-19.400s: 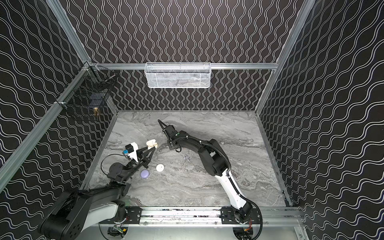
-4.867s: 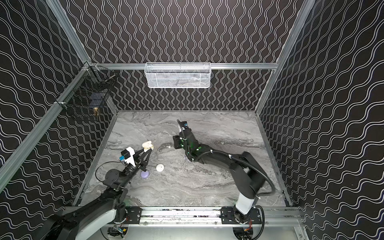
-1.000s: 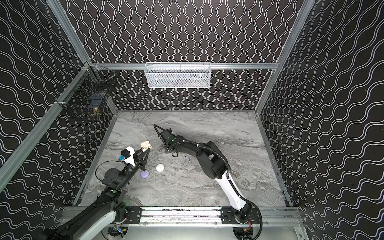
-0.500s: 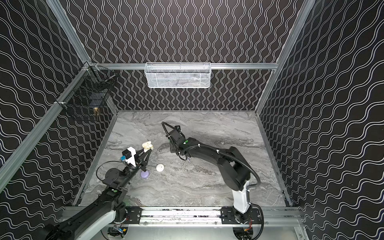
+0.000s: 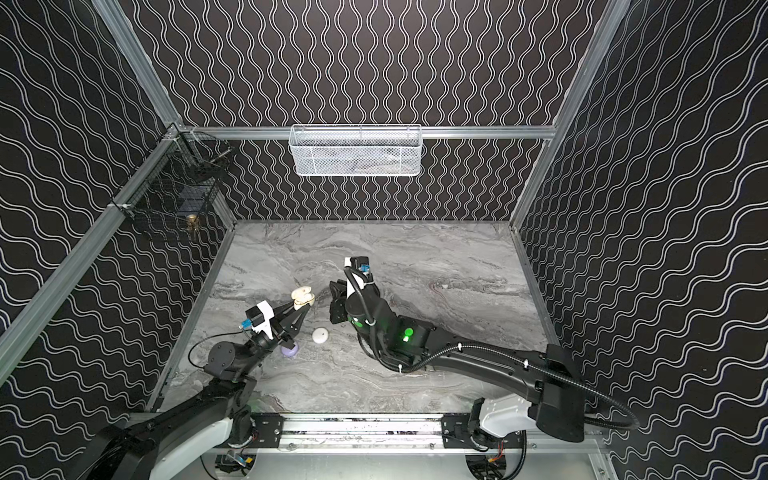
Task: Insert the wireless bluetooth earbuds into the charging case
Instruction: 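Lift the earbud and carry it with the right gripper over the case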
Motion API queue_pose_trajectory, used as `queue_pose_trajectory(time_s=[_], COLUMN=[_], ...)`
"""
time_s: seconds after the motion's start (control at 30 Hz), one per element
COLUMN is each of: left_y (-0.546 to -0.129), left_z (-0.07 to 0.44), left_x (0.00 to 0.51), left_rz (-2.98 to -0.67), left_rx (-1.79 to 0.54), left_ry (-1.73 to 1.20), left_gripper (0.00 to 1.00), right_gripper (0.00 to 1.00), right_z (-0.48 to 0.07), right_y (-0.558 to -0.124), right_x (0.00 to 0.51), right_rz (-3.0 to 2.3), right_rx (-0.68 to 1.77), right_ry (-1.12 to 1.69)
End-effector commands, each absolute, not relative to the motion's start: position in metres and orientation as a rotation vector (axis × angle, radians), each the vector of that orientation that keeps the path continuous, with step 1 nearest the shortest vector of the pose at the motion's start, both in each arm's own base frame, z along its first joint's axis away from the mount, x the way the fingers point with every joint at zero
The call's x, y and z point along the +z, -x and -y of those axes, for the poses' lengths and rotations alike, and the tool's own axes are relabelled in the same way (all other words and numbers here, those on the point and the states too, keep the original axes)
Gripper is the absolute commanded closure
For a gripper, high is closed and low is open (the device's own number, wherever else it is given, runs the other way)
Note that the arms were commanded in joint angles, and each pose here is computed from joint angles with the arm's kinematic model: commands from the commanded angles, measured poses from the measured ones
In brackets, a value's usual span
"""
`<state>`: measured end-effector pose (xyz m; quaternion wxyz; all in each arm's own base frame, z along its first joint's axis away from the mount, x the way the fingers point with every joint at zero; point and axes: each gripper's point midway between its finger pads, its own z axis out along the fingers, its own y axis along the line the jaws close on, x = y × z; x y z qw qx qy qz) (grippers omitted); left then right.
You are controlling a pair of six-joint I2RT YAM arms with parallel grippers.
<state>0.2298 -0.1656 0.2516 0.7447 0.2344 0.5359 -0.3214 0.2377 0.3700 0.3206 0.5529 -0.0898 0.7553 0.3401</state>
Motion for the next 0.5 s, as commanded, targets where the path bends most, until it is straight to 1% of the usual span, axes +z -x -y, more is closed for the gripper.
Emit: queue_pose_trajectory(time_s=[0.0,0.07,0.1,0.2,0.27,0.4,0.47], left_y=[-0.228,-0.244,-0.247,-0.254,-0.249,-0.244,-0.239], left_z=[0.158,0.14,0.136,0.137,0.137,0.139,0.149], left_x=[0.271,0.283,0.292,0.312,0.316,0.309,0.308], left_rz=[-1.092,-1.104,-1.088,-1.069,-1.035,-1.034,-1.032], left_rx=[-0.664,-0.615,-0.605,-0.575,-0.564,-0.557,-0.586], left_ry=[-0.479,-0.333,-0.307,-0.311,-0.328,-0.359,-0.42], left_gripper=[1.0,1.0,1.0,1.0,1.0,1.0,1.0], right_gripper=[0.91,0.91,0.9,0.9,0.9,0.91,0.91], right_z=[-0.372,-0.373,-0.373,-0.375,-0.377,-0.379,-0.384], right_y=[-0.232,-0.228,-0.228,-0.229,-0.226,-0.222,-0.221], right_x=[0.365,0.379,0.385,0.404,0.416,0.426,0.425], right_rz=[-1.632,-1.594,-1.577,-1.532,-1.506,-1.48,-1.476], right_rx=[0.909,0.919,0.922,0.927,0.946,0.974,0.992], right_ry=[0.148,0.15,0.149,0.158,0.17,0.186,0.19])
